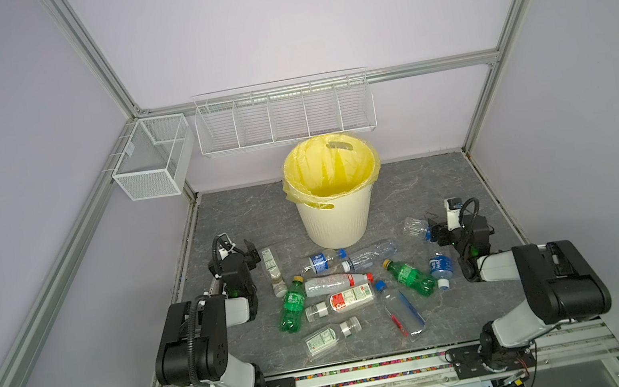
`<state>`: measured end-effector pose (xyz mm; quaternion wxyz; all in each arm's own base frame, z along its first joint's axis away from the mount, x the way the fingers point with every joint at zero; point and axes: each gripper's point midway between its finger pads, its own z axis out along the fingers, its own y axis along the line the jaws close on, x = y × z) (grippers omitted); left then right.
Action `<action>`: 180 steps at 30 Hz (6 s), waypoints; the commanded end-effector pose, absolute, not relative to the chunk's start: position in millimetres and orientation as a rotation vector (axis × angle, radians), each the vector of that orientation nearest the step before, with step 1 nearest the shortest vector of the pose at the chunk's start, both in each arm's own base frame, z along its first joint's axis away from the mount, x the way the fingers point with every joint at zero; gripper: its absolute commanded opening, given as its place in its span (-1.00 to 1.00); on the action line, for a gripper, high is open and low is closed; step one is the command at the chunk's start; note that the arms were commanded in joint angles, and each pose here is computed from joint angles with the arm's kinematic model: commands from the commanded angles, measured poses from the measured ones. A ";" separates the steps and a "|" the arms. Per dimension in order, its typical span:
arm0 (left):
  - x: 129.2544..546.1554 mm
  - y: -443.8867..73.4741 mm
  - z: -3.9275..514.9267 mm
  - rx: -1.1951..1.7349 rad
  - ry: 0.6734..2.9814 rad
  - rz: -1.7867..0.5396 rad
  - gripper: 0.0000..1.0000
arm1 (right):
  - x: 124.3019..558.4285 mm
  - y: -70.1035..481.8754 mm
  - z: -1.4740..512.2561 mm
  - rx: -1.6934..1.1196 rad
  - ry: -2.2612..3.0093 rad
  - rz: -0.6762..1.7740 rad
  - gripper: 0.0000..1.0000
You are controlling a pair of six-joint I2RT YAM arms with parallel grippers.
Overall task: Throw the plastic bottles in the bin
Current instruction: 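Raise both arms from rest and move grippers toward the bottles, then lower the right gripper onto the clear blue-label water bottle and grasp it, then lift the blue-label bottle with the right gripper over the bin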
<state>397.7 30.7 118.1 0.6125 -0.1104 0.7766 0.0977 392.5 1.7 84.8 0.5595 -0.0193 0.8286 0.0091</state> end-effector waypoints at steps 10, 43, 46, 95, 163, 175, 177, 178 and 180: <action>397.6 31.0 118.9 -0.261 1.782 0.222 0.98 | 394.9 0.9 92.2 -0.048 1.934 0.019 0.76; 350.3 85.0 186.2 -0.662 1.622 0.347 0.99 | 366.4 -1.0 147.0 0.189 2.077 0.030 0.76; 352.1 84.8 196.0 -0.695 1.643 0.330 0.99 | 360.8 -2.1 155.3 0.248 2.115 0.046 0.76; 329.5 -72.4 178.1 -0.447 2.066 -0.481 0.99 | 251.4 38.8 72.7 0.412 2.699 0.257 0.76; 332.6 -59.9 152.4 -0.547 2.132 -0.391 0.99 | 268.7 55.2 213.6 0.226 2.354 0.356 0.19; 332.2 -60.9 146.6 -0.557 2.150 -0.394 0.99 | 281.2 72.0 280.4 0.160 2.210 0.484 0.18; 332.3 -61.2 146.4 -0.556 2.150 -0.394 0.99 | 281.8 74.9 291.2 0.151 2.187 0.507 0.18; 332.4 -61.0 145.3 -0.559 2.153 -0.393 0.99 | 281.9 75.9 296.0 0.145 2.177 0.514 0.18; 332.5 -61.2 144.7 -0.560 2.154 -0.396 0.99 | 282.3 76.7 305.8 0.142 2.155 0.524 0.17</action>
